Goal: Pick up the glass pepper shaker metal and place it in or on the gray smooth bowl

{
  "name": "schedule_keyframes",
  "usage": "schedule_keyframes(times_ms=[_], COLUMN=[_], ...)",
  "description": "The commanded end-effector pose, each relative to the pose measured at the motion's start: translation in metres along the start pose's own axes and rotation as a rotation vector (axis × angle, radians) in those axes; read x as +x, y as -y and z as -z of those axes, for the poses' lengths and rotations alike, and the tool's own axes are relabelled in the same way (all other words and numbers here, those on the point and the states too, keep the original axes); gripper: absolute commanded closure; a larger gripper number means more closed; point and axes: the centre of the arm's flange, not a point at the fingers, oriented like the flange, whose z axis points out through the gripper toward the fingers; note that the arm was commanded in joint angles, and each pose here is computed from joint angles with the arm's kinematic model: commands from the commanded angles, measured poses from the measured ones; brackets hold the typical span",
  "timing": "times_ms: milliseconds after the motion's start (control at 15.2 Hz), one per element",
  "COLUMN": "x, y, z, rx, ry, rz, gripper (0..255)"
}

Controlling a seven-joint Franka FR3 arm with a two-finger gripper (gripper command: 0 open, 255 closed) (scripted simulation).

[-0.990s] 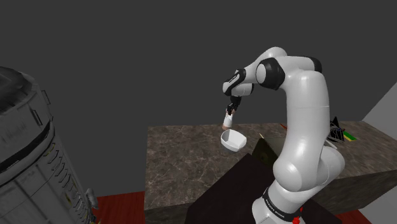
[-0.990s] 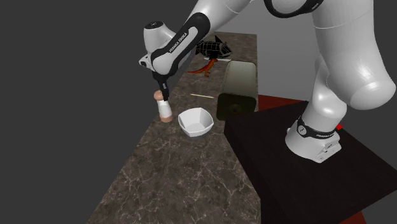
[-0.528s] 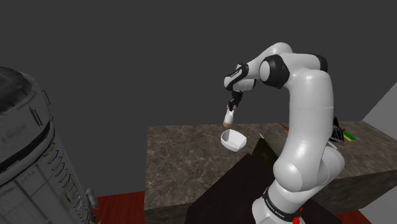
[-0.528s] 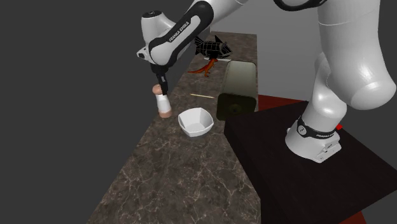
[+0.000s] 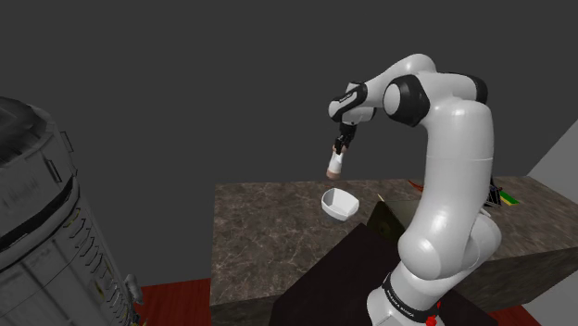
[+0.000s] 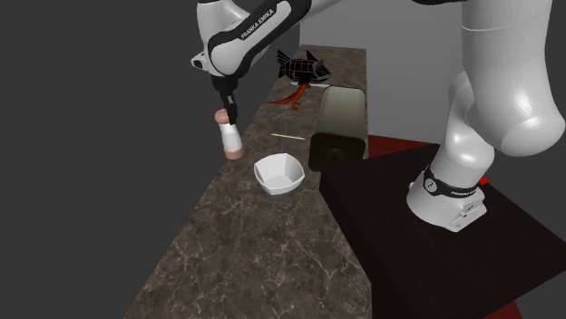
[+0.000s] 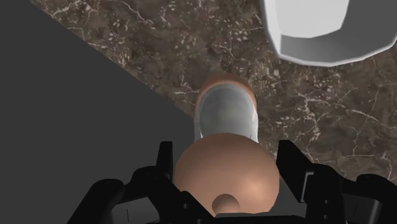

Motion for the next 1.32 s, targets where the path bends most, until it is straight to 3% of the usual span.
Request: schedule_keyframes(times_ms=[0,594,1254], x=[-0.001,-0.002,-0.095], y=[-0.001,-0.008,0.066], z=[0.01,0.053,0.111], rx=[0.0,0.0,0.0], ry=[0.0,0.0,0.0], rz=[0.0,0.0,0.0], gripper=[255,255,255])
